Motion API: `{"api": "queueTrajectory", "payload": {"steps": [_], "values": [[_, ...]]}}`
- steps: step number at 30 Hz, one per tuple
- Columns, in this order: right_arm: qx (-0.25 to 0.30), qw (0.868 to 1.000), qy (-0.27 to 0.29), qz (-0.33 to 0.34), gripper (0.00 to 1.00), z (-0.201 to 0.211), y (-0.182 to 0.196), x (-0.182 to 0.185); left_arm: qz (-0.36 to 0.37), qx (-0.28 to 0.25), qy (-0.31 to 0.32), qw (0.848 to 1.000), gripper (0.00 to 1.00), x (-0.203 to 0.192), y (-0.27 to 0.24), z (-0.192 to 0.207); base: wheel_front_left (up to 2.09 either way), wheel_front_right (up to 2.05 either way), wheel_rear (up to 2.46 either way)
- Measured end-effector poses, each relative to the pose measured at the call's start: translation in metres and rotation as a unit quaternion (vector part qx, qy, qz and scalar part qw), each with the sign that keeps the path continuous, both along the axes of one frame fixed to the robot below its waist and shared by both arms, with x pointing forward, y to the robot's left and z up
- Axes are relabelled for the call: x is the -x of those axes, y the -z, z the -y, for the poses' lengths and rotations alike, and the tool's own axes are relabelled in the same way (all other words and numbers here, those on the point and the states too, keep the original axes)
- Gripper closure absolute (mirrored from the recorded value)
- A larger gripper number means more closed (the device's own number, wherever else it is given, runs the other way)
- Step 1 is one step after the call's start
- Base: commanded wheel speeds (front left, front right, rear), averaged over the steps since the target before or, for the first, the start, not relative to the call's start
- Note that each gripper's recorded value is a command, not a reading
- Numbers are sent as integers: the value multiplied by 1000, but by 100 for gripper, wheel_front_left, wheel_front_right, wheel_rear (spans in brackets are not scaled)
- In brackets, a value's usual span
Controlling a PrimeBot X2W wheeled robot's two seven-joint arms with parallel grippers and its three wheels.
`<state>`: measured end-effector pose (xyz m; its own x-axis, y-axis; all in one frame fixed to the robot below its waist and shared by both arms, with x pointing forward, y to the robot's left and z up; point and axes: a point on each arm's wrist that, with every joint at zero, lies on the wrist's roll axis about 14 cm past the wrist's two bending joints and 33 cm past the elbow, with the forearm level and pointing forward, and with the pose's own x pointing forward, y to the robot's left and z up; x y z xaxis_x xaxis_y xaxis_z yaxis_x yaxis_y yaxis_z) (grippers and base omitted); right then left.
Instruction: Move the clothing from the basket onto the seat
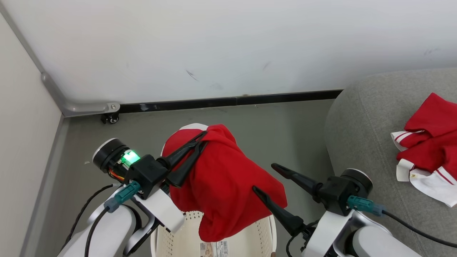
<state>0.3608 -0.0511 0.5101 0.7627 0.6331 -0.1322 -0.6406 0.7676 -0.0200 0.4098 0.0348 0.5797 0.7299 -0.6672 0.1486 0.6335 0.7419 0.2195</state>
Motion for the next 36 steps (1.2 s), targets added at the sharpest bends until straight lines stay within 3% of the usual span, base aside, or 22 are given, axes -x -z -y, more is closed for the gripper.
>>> {"api": "queueTrajectory", "payload": {"steps": [24,25,26,30,32,36], "values": [[21,998,-50,-45,0,-8,1,28,-30,1,93,995,100,53,-4,41,0,0,0],[19,997,-52,-48,19,-9,1,29,-32,1,95,995,100,54,-3,41,0,0,0],[18,997,-55,-48,50,-10,1,29,-33,3,97,995,100,55,-4,42,0,0,0],[22,997,-68,-38,76,-16,-5,27,-39,13,101,994,100,57,-5,42,0,0,0],[23,997,-70,-35,100,-16,-7,26,-46,14,101,994,100,57,-5,41,0,0,0],[28,997,-71,-34,100,-15,-7,25,-55,16,101,993,100,57,-2,39,0,0,0]]}}
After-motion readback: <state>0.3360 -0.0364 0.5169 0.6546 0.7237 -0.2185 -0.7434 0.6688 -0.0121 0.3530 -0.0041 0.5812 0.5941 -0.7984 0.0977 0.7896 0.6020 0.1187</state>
